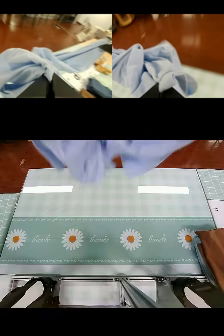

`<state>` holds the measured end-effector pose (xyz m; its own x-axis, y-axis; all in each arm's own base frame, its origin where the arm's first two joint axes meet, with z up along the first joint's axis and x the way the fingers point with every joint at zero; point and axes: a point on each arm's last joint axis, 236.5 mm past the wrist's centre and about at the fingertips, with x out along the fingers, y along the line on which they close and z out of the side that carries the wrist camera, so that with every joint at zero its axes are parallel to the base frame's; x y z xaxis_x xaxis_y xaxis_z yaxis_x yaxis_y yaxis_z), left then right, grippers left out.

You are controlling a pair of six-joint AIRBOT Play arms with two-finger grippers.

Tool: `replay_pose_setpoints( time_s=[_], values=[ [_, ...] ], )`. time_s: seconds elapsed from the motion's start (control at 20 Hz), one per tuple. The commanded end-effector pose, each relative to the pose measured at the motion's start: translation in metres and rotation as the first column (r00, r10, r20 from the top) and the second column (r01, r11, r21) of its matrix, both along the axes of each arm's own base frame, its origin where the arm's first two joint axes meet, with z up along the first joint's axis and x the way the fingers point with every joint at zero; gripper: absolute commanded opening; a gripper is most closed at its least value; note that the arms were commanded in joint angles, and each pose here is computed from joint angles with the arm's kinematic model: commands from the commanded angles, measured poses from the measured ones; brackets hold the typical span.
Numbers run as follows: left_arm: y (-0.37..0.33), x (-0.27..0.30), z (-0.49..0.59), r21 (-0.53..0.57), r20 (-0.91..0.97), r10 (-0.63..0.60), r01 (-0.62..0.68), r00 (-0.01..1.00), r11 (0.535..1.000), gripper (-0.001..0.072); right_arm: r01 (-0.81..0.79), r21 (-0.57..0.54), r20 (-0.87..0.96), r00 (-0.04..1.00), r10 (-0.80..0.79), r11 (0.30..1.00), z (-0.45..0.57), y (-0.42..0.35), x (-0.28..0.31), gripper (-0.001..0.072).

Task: Fold the shirts.

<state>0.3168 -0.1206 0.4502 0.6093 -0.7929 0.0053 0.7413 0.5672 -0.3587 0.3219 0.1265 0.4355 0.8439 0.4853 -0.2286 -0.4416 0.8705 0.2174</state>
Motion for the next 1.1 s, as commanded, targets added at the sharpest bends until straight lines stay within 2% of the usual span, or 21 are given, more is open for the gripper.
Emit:
replay_pose_setpoints(
  time_s=[0.0,0.1,0.2,0.4,0.45,0.6,0.75,1.05],
  values=[
    [0.01,-0.055,0.067,0.166,0.212,0.234,-0.271,0.949,0.948,0.0015,0.217,-0.061,0.253,0.948,-0.195,0.974,0.081,-0.059,-0.086,0.0026],
    [0.032,-0.073,0.066,0.224,0.234,0.411,-0.461,0.881,0.859,0.0015,0.349,-0.052,0.265,0.908,-0.324,0.936,0.083,-0.094,-0.126,0.0026],
    [0.043,-0.092,0.061,0.253,0.246,0.496,-0.549,0.833,0.797,0.0015,0.446,-0.076,0.253,0.874,-0.416,0.892,0.074,-0.122,-0.158,0.0026],
    [0.052,-0.119,0.036,0.338,0.224,0.531,-0.576,0.817,0.744,0.0016,0.559,-0.118,0.185,0.825,-0.535,0.821,0.049,-0.158,-0.199,0.0026],
    [0.053,-0.124,0.028,0.359,0.2,0.532,-0.566,0.823,0.742,0.0016,0.555,-0.124,0.171,0.829,-0.533,0.823,0.044,-0.157,-0.204,0.0026],
    [0.041,-0.14,0.015,0.394,0.161,0.474,-0.497,0.866,0.773,0.0016,0.49,-0.189,0.026,0.869,-0.495,0.851,0.004,-0.145,-0.205,0.0026],
    [0.04,-0.151,-0.003,0.442,0.104,0.464,-0.459,0.88,0.771,0.0016,0.382,-0.255,-0.153,0.891,-0.427,0.888,-0.045,-0.125,-0.198,0.0026],
    [0.042,-0.12,-0.109,0.571,-0.24,0.463,-0.262,0.853,0.778,0.0016,0.184,-0.306,-0.452,0.835,-0.313,0.934,-0.164,-0.09,-0.149,0.0024]
  ],
)
